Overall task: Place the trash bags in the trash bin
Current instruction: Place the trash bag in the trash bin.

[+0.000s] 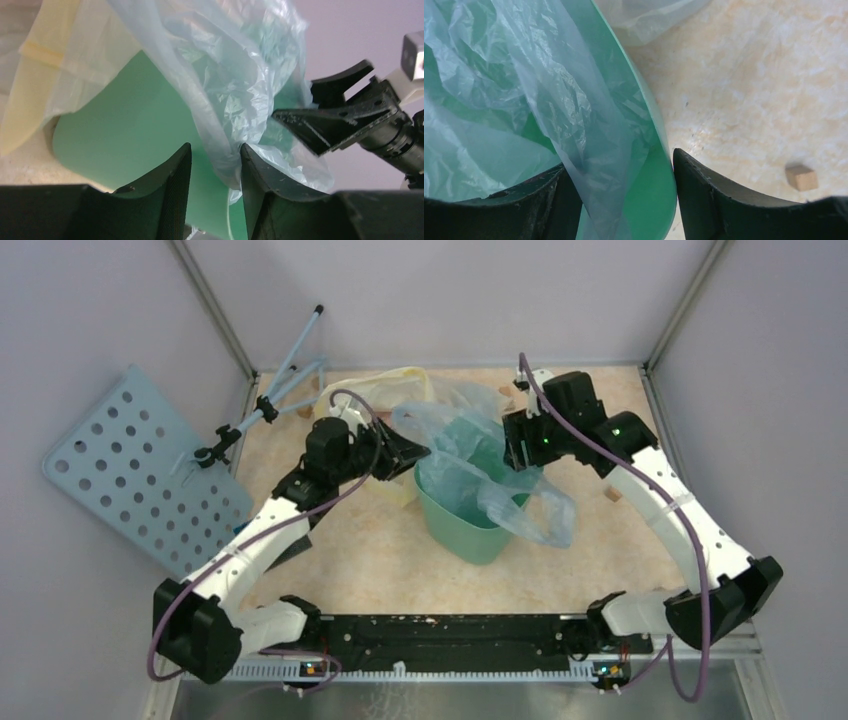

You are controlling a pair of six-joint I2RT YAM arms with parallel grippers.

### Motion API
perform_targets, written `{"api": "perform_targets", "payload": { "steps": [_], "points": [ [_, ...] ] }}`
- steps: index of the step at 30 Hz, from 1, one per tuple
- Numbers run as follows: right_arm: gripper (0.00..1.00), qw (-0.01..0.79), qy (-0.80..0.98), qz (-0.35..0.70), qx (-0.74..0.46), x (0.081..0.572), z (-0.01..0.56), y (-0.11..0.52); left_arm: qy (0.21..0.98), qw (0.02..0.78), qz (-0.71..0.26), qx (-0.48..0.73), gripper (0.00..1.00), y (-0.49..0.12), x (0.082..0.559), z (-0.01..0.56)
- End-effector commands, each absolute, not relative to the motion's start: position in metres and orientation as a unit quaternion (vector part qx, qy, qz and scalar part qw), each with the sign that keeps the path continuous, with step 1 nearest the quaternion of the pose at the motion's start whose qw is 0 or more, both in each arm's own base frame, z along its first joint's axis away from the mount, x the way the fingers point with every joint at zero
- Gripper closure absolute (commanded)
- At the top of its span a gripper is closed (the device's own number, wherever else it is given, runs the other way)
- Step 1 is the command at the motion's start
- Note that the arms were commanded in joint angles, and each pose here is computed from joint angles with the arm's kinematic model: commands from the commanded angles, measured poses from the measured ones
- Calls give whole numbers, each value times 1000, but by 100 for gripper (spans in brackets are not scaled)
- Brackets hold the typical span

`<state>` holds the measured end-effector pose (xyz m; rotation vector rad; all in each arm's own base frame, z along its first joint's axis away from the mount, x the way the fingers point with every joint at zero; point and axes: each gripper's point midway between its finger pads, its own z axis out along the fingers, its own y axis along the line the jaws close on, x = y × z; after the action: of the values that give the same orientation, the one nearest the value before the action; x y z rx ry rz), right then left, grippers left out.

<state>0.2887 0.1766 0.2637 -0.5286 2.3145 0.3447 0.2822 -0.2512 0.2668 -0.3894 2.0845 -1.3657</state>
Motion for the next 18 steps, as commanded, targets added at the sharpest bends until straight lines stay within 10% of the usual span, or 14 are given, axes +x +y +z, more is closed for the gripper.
{"api": "perform_targets", "payload": {
  "steps": [1, 18],
  "points": [
    [34, 359, 905, 175, -146, 258, 269, 181, 760, 333, -554, -67, 54, -268, 300, 300],
    [21, 401, 899, 148, -89, 234, 286, 169, 763, 413, -497, -28, 48, -266, 355, 329]
  ]
}}
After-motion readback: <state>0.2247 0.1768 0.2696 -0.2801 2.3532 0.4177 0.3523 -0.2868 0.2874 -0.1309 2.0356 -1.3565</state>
